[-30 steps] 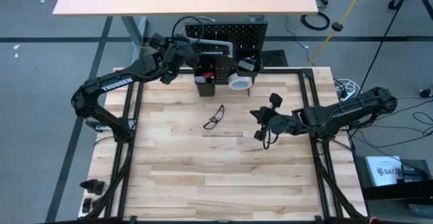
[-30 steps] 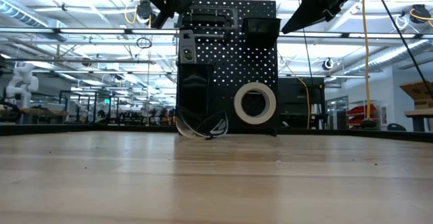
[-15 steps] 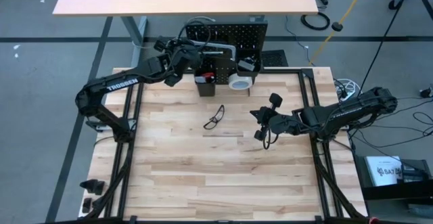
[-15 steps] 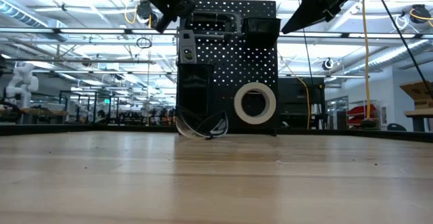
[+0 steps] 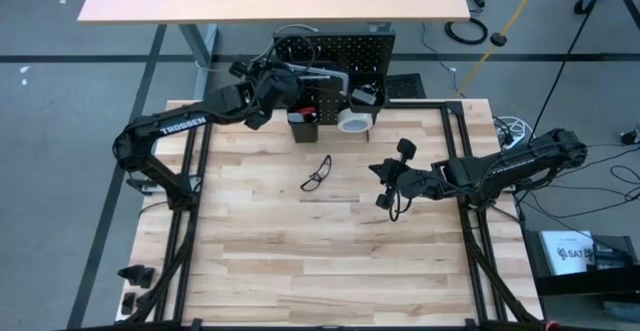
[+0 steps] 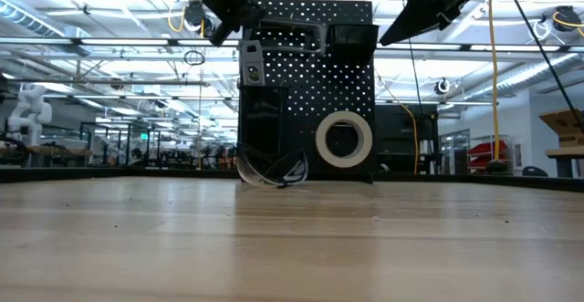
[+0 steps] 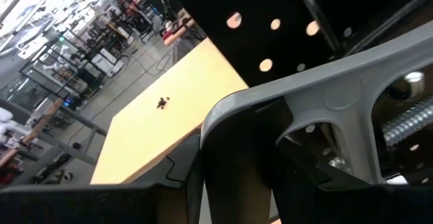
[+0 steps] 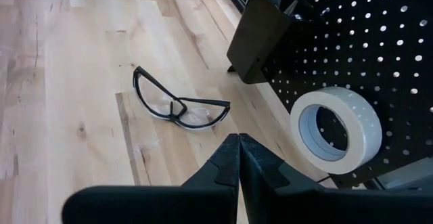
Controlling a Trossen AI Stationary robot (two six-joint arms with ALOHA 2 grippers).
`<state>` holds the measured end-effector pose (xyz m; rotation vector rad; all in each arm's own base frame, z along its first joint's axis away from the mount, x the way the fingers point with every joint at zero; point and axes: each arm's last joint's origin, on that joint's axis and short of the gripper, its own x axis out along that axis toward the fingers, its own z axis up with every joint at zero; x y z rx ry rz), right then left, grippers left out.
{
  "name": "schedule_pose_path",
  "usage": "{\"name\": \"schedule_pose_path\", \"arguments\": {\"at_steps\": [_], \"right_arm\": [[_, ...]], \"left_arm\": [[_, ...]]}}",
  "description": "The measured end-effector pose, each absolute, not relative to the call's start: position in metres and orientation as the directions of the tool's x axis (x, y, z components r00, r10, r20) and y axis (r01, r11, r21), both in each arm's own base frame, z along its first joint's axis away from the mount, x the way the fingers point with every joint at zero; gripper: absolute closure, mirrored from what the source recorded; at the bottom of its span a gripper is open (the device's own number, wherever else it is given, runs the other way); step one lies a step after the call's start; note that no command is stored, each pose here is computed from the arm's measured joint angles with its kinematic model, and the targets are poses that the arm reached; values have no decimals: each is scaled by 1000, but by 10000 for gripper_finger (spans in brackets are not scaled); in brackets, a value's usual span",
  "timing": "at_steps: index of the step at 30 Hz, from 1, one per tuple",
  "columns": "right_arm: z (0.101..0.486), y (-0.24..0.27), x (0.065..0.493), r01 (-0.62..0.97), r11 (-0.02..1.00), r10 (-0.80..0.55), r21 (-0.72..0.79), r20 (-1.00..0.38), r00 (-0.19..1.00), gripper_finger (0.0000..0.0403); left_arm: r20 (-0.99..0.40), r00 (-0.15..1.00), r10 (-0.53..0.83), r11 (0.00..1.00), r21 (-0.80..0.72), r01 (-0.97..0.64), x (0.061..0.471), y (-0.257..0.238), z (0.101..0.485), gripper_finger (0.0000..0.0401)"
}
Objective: Hang tools onto peg board
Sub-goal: Hang the gray hacksaw on the black peg board
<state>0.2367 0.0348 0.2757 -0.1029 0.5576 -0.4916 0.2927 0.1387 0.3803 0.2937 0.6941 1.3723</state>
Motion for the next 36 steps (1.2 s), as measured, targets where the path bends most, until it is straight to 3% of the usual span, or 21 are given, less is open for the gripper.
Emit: {"name": "schedule_pose_path", "arguments": {"at_steps": [16,36], "right_arm": [[276,35,237,419,880,-474,-225,-483,736,403],[276,35,237,419,880,-474,-224,-484,736,403]], "left_arm": [[-231,50,972,168,525,-834,294,133,396,271],[-276,7,961,162,543,-824,285,142,389,271]]}}
